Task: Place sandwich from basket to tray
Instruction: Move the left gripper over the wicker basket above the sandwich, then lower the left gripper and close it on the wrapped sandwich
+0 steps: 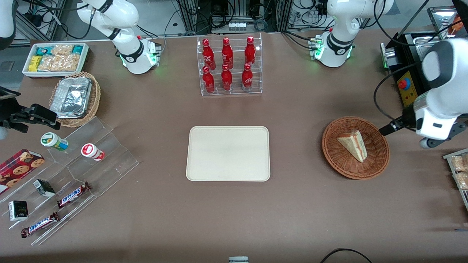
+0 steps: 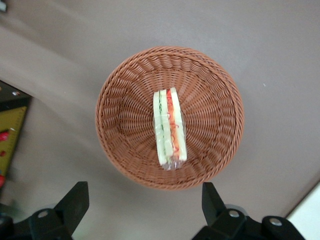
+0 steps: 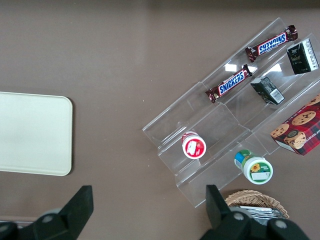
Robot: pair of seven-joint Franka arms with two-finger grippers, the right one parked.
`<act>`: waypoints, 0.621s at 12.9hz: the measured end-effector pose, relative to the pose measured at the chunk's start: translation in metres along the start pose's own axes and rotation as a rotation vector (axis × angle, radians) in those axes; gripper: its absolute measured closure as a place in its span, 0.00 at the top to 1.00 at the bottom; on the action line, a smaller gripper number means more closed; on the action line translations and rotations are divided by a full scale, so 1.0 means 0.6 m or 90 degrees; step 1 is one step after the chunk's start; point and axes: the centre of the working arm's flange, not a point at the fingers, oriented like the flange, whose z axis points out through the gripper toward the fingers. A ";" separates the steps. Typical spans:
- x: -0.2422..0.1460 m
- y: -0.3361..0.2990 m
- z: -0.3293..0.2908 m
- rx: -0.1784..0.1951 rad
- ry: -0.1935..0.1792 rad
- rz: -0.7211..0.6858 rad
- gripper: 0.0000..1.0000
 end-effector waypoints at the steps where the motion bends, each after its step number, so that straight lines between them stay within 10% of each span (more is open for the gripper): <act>1: -0.002 -0.001 0.027 -0.002 0.003 -0.028 1.00; 8: -0.039 0.011 0.179 -0.025 0.031 -0.181 1.00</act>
